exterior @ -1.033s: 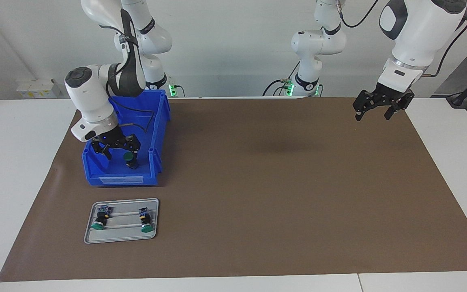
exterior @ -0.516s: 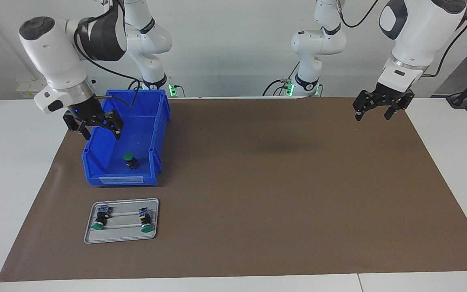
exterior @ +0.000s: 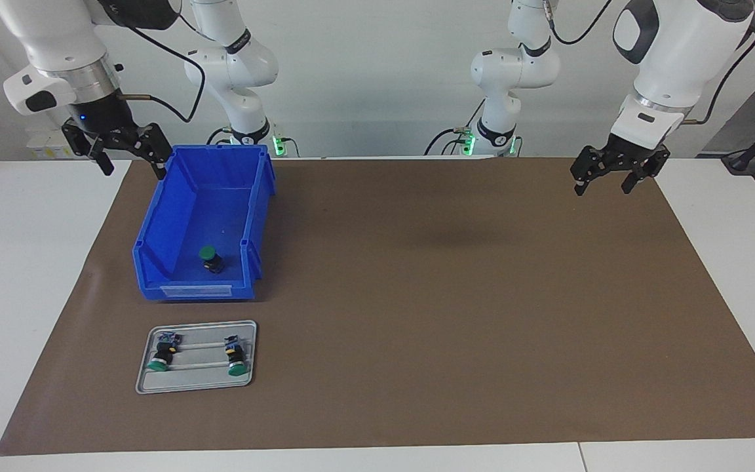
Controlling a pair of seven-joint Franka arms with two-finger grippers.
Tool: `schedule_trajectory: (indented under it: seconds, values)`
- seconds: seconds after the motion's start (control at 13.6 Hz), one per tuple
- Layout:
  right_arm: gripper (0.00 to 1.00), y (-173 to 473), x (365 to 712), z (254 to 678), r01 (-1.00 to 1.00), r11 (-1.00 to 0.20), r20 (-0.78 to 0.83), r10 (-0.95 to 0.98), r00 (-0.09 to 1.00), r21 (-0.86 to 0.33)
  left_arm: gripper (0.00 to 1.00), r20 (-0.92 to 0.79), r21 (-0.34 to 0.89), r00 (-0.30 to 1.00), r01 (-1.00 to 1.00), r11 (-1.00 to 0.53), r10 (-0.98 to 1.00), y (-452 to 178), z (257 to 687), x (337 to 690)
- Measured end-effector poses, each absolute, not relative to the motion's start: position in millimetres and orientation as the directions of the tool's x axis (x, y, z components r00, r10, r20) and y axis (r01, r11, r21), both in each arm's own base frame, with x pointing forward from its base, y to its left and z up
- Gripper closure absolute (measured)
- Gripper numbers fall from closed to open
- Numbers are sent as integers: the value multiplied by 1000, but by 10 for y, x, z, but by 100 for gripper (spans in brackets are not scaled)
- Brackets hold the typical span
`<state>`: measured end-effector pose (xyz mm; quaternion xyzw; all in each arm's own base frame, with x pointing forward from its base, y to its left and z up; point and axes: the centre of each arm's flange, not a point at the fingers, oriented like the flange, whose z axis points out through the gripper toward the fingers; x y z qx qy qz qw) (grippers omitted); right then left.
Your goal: Place and press button with both arms
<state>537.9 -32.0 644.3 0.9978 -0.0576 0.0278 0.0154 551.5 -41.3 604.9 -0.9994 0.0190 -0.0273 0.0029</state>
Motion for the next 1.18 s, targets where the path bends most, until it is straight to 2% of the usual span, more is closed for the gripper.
schedule_trajectory:
  seconds: [1.18]
  values:
    - [0,-415,5331,6334,-132,-991,-4,-132,991,20,0,54,-7,998,-38,-999,-38,-413,6049,5515]
